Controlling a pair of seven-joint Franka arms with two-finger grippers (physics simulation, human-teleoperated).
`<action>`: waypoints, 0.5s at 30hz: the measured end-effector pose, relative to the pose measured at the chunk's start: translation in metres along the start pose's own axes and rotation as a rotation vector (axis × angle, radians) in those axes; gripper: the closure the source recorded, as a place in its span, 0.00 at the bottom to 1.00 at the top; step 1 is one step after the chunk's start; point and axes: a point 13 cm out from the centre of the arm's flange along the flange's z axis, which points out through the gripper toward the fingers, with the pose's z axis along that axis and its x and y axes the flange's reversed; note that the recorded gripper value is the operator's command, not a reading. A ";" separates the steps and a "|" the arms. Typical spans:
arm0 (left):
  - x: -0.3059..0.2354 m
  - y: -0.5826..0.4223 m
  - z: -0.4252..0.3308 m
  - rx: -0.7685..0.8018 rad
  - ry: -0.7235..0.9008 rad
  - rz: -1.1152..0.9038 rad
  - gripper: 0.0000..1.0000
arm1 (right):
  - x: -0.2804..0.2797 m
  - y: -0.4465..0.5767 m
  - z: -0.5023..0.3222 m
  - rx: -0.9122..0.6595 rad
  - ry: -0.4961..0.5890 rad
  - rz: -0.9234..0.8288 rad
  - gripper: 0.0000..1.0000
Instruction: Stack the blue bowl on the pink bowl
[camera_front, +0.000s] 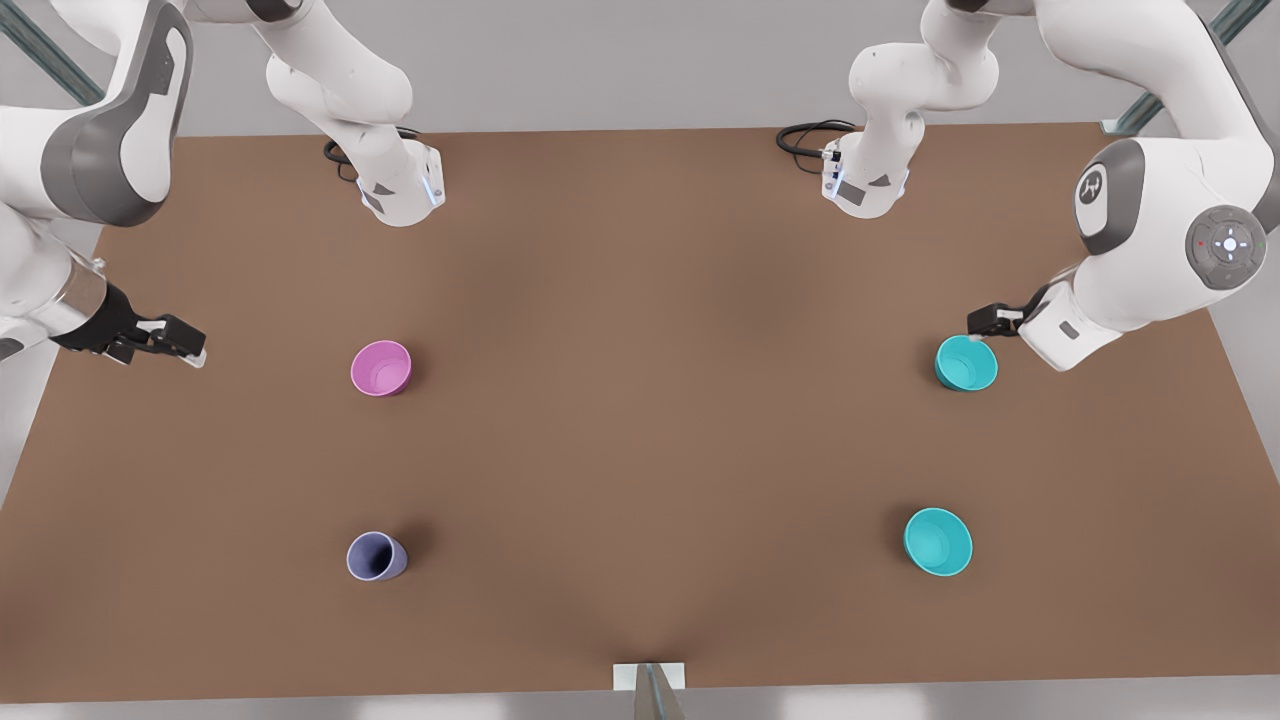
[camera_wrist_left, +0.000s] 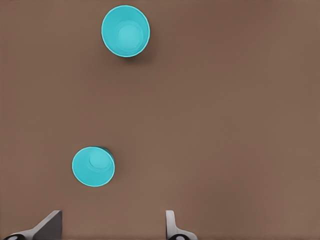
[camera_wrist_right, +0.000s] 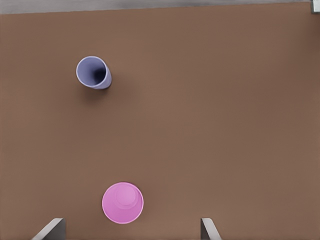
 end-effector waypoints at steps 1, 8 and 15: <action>0.000 0.000 0.000 0.000 0.000 0.000 0.00 | 0.000 0.000 0.000 0.000 -0.002 0.000 0.00; -0.001 0.000 0.001 0.000 0.001 -0.001 0.00 | 0.054 0.017 0.117 0.005 0.257 -0.039 0.00; -0.002 0.000 0.004 0.000 0.007 -0.001 0.00 | 0.145 0.001 0.305 -0.011 0.386 -0.003 0.00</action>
